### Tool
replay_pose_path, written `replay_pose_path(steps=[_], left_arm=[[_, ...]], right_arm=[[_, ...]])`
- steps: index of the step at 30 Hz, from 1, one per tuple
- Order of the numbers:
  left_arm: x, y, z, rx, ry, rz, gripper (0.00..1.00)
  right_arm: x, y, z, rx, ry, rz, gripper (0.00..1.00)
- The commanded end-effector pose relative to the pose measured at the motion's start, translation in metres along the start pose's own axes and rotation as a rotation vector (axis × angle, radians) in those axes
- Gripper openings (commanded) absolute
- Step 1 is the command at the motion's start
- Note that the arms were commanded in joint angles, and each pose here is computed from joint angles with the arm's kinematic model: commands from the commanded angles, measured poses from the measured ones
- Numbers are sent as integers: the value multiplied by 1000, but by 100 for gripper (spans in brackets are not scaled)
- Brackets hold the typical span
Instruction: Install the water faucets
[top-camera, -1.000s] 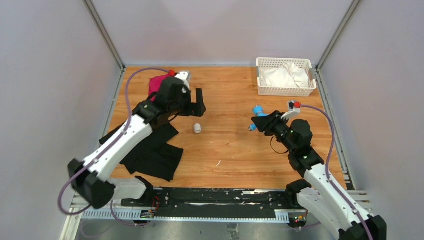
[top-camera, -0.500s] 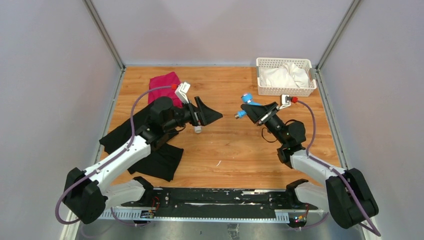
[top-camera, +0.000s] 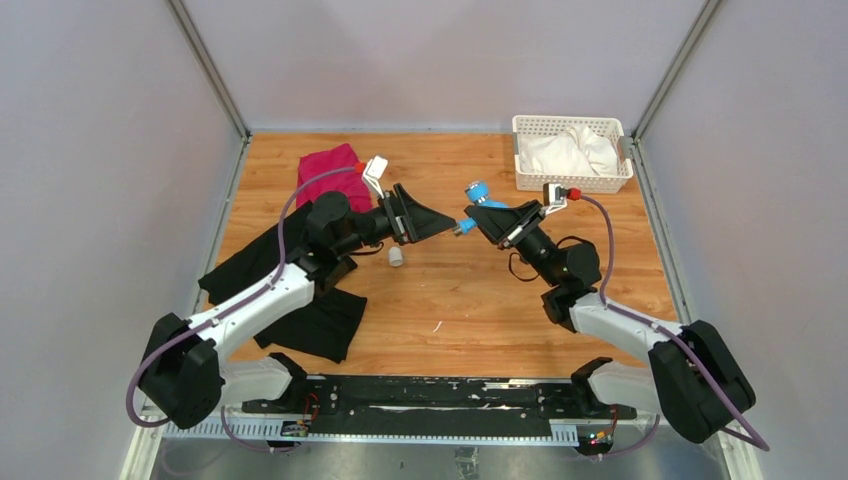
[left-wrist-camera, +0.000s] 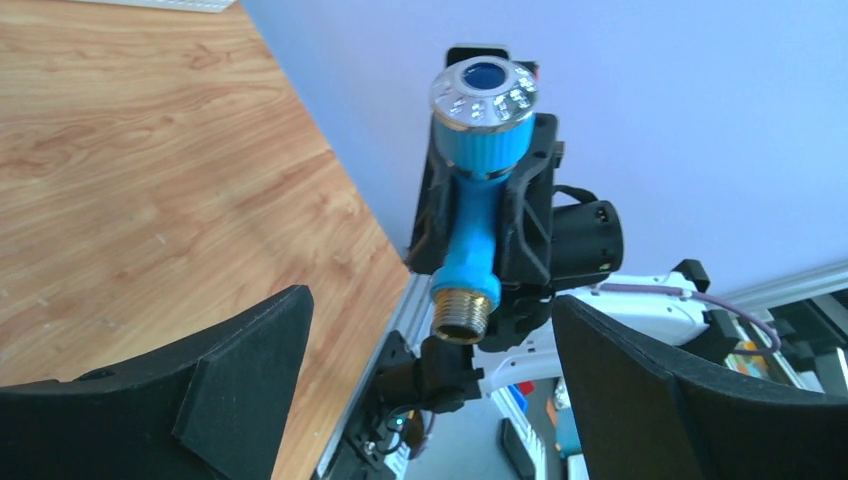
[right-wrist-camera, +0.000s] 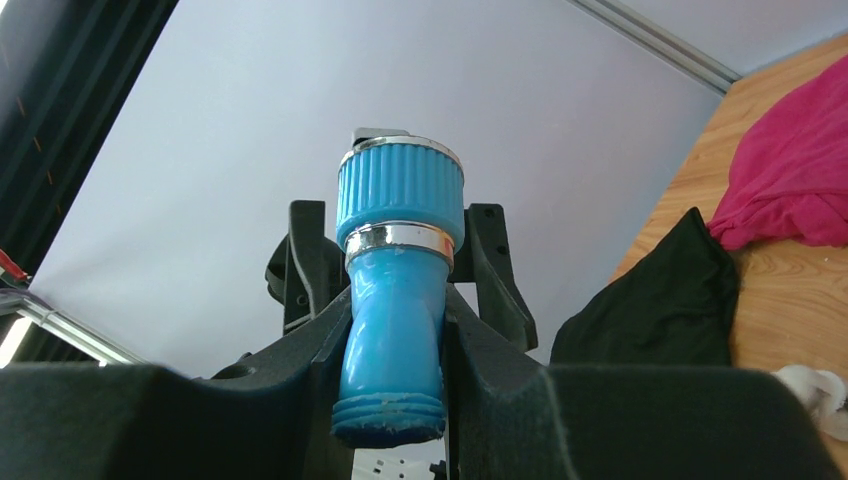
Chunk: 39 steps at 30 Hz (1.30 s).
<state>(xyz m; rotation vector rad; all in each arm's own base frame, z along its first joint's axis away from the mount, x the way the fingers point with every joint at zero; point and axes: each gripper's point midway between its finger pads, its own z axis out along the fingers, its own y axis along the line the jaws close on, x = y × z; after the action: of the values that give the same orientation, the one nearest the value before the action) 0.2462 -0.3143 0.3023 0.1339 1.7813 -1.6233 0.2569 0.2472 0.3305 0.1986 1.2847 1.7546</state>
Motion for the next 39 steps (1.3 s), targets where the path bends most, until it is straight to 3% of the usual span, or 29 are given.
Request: replay_pose_path(steps=[1, 11, 17, 32, 34, 37, 39], left_arm=[[1, -21, 2, 101, -4, -27, 94], [8, -24, 7, 118, 18, -41, 77], [8, -27, 9, 127, 12, -44, 61], [12, -27, 13, 128, 12, -64, 42], [11, -27, 14, 127, 8, -65, 34], [11, -24, 15, 122, 5, -68, 2], [11, -25, 15, 130, 7, -67, 0]], right_arm=[[-2, 25, 12, -88, -24, -13, 0], [4, 28, 19, -119, -13, 12, 0], [3, 27, 21, -120, -19, 19, 0], [6, 25, 22, -124, -16, 27, 0], [7, 24, 23, -123, -13, 27, 0], [7, 23, 23, -124, -8, 30, 0], [9, 22, 22, -128, -4, 32, 0]])
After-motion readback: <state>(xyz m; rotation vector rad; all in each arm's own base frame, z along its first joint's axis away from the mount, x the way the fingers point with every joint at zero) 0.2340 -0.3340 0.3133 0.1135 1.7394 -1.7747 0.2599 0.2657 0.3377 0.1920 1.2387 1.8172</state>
